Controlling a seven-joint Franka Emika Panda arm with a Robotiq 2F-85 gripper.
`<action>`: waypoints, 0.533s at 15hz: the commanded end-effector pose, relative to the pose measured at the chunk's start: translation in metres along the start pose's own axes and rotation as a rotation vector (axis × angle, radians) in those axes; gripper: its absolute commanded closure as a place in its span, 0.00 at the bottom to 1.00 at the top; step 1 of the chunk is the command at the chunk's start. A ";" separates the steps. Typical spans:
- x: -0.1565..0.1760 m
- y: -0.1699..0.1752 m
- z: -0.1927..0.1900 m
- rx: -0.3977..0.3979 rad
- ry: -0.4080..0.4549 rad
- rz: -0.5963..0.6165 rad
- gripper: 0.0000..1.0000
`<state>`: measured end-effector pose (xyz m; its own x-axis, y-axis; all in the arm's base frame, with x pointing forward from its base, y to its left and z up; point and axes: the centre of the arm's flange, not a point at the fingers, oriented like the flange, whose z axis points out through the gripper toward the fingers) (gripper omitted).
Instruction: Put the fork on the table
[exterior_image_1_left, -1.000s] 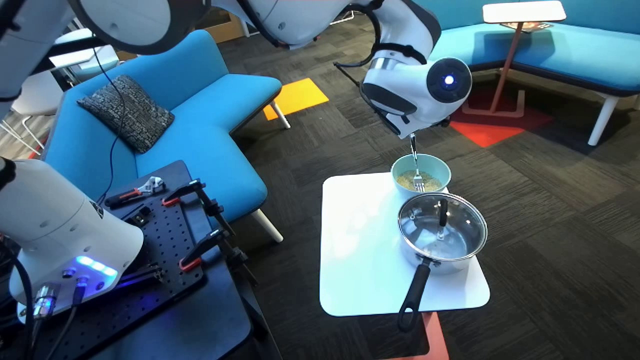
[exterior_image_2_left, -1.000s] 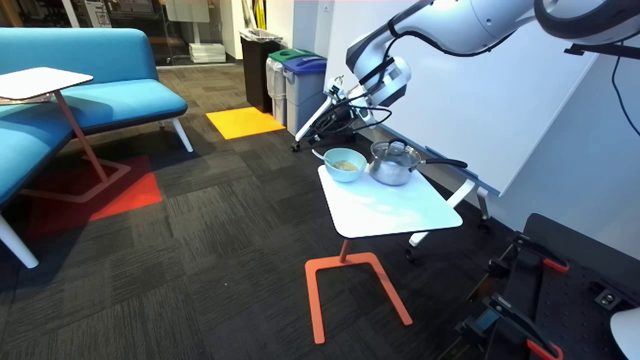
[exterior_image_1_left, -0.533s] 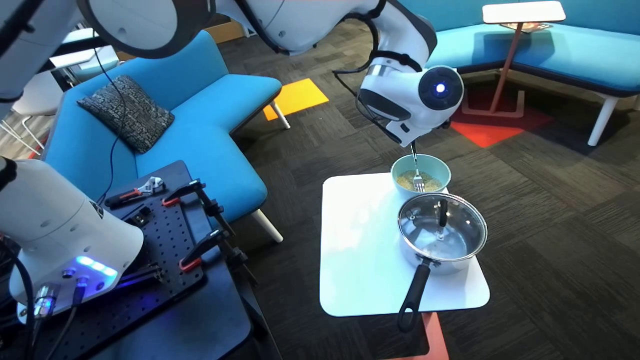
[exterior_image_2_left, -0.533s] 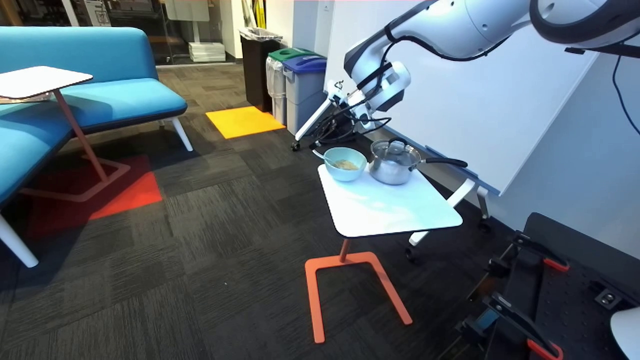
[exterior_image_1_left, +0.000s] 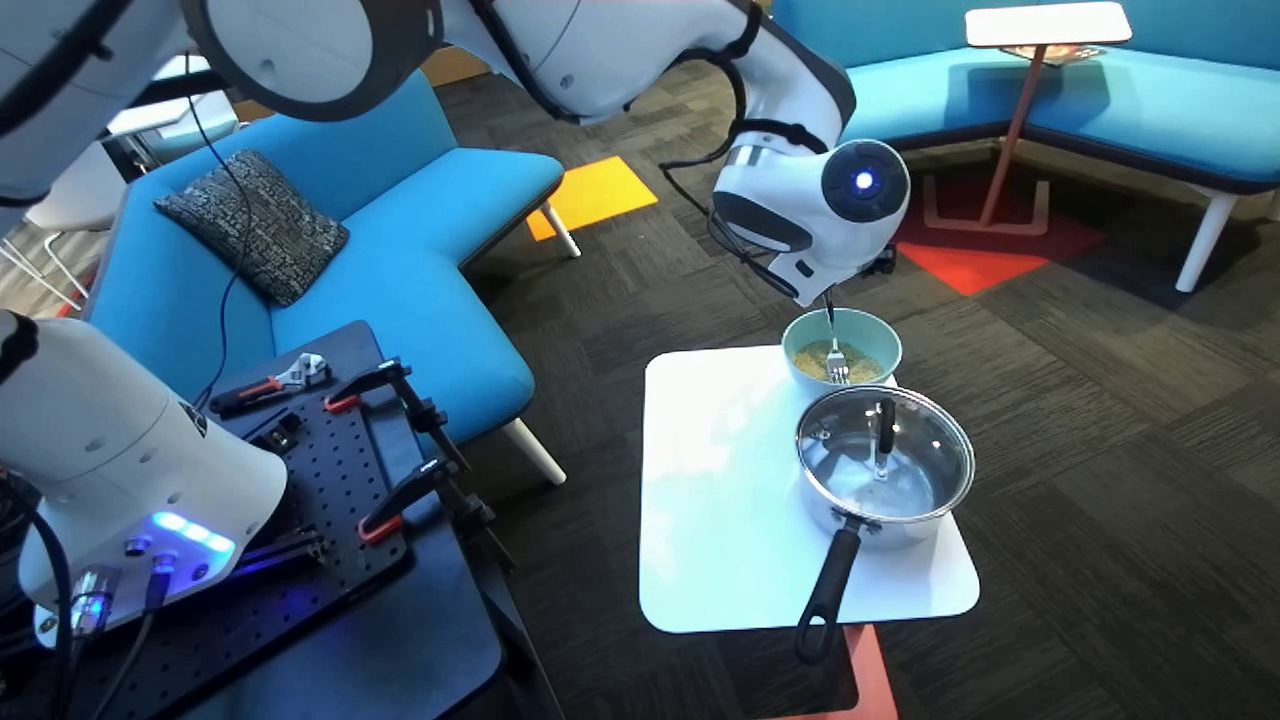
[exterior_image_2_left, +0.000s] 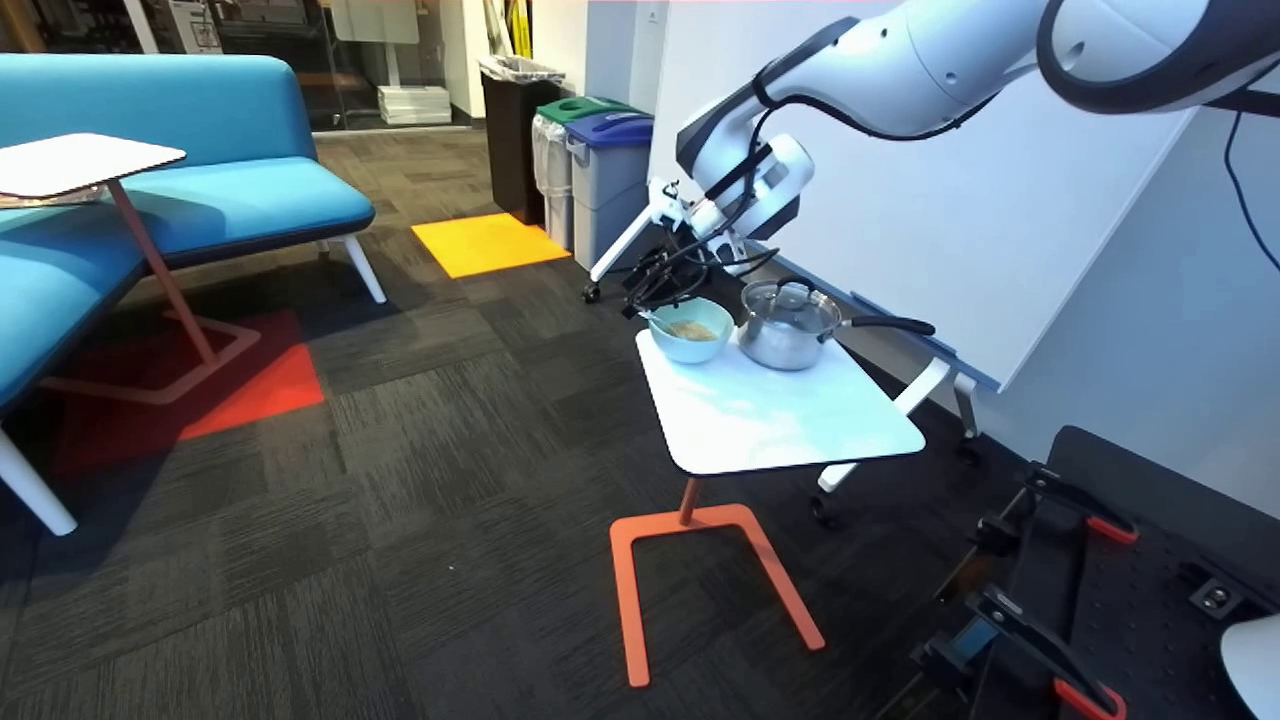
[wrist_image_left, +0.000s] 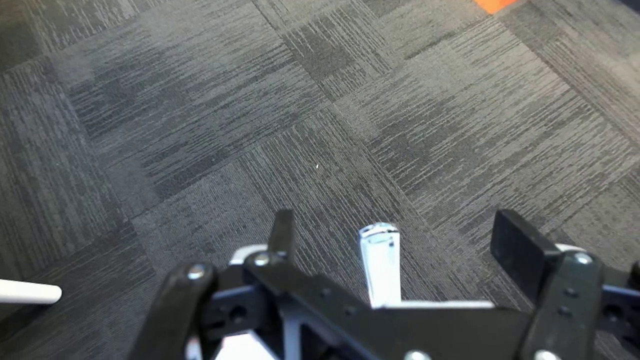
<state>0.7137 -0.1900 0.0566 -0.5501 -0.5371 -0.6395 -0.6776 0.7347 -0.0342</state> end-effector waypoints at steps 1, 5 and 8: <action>-0.001 -0.003 0.011 0.034 0.047 -0.005 0.00; 0.002 0.001 0.016 0.041 0.069 -0.013 0.43; 0.002 0.001 0.017 0.047 0.075 -0.015 0.66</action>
<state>0.7106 -0.1837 0.0393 -0.5657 -0.5775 -0.5886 -0.6801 0.7304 -0.0630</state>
